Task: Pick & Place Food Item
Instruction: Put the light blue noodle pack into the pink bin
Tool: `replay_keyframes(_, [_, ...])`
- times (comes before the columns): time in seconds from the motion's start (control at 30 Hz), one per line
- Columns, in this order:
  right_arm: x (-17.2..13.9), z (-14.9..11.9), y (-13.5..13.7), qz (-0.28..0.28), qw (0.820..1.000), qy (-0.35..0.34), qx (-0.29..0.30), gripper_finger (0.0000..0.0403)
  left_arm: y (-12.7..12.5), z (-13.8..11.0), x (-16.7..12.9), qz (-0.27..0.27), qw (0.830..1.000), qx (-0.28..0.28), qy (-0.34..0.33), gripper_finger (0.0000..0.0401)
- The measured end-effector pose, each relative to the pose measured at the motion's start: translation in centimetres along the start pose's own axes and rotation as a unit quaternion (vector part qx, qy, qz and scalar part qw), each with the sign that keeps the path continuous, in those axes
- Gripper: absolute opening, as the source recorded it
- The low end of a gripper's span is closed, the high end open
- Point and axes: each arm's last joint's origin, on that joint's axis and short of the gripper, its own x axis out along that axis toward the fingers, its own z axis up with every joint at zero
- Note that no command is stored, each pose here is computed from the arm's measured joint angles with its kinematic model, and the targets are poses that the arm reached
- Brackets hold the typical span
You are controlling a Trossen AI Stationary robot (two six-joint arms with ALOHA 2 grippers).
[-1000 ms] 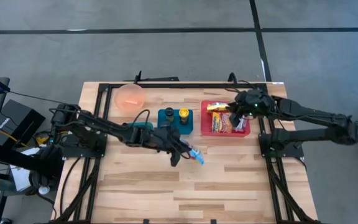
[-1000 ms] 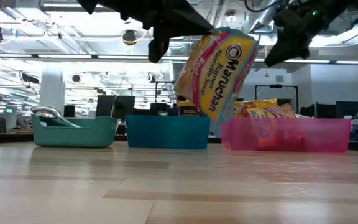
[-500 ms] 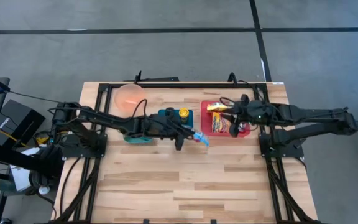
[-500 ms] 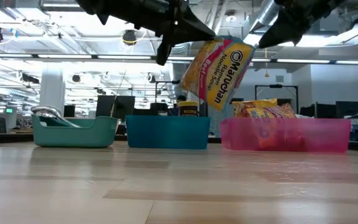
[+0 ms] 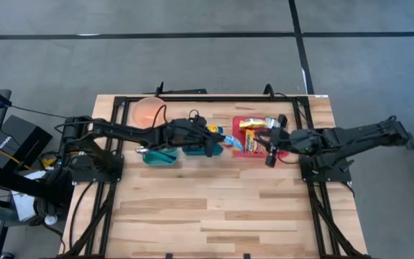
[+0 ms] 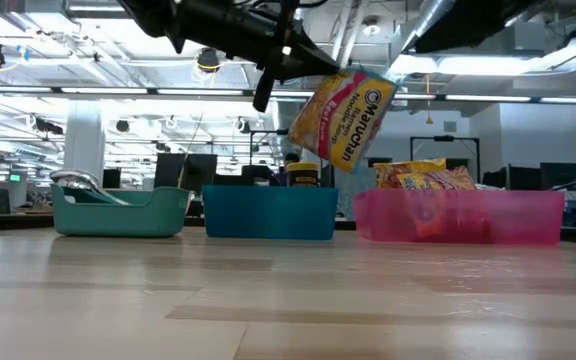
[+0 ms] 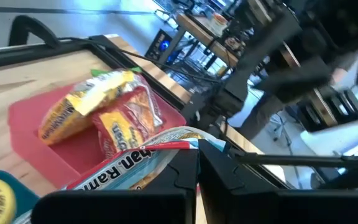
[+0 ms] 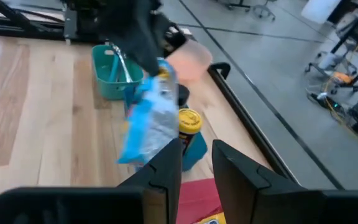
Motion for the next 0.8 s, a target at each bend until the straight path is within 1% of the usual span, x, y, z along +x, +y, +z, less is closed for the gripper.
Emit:
replay_keyframes(0.17, [0.1, -0.7, 0.8, -0.005, 1.0, -0.014, -0.016, 0.0083, 1.0, 0.7, 0.1, 0.012, 0.999, -0.028, -0.011, 0.0])
replay_keyframes(0.33, [0.3, -1.3, 1.4, -0.003, 1.0, -0.02, -0.012, 0.0083, 1.5, 1.1, 0.2, 0.019, 0.999, -0.041, -0.017, 0.0])
replay_keyframes(0.43, [0.9, -1.4, 1.9, -0.001, 1.0, -0.012, -0.005, 0.0083, 1.5, 1.2, 0.2, 0.017, 0.999, -0.044, -0.02, 0.0])
replay_keyframes(0.6, [2.3, -1.8, 2.8, -0.002, 1.0, 0.006, -0.018, 0.0083, 1.3, 1.4, 0.2, 0.002, 0.999, -0.046, -0.025, 0.0])
replay_keyframes(0.8, [3.6, -1.5, 3.6, -0.004, 0.999, -0.004, -0.038, 0.0083, 1.3, 1.3, 0.2, -0.001, 0.999, -0.046, -0.022, 0.0])
